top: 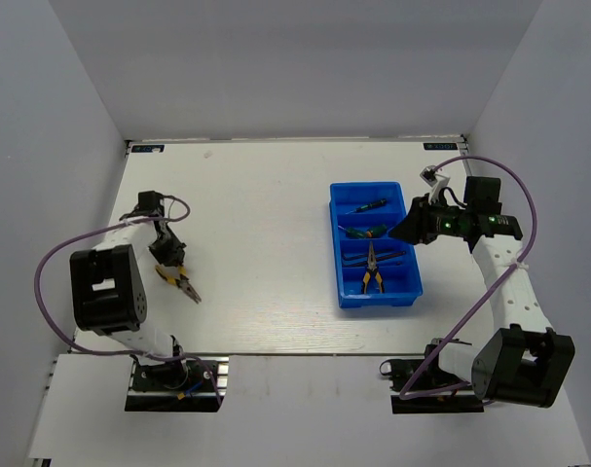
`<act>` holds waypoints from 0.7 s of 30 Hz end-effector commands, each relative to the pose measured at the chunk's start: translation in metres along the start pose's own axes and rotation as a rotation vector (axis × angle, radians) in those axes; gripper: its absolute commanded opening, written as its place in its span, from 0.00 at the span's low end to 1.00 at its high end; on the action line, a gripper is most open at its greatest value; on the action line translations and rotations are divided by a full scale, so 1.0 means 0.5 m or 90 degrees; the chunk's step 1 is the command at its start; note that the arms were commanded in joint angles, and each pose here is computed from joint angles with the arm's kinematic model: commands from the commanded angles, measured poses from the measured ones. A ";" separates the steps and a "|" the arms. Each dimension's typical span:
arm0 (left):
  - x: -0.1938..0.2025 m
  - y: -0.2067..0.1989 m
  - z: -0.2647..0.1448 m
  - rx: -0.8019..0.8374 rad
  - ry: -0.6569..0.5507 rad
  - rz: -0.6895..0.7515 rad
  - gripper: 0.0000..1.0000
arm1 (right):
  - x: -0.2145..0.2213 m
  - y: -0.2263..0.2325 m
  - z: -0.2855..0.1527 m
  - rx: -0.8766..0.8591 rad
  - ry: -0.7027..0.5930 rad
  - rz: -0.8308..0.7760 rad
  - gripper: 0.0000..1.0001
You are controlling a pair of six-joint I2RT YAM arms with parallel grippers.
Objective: Sort the tools into containers
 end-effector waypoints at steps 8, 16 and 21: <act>-0.037 -0.180 -0.297 0.465 -0.112 0.001 0.00 | -0.017 -0.009 -0.007 0.031 -0.017 -0.031 0.15; 0.011 -0.354 -0.429 0.689 -0.102 0.077 0.00 | -0.032 -0.047 -0.022 0.179 -0.051 -0.015 0.00; 0.083 -0.501 -0.495 0.789 -0.078 0.178 0.00 | -0.036 -0.064 -0.034 0.245 -0.067 -0.007 0.00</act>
Point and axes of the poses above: each gripper's point midway between its finger pads, its own z axis out along the fingers, its own y axis along the line the jaws close on, x = y × z, the point moved 6 cm from there along -z, back along the fingers, and after that the axes turned 1 degree about -z, right-handed, at the moved point
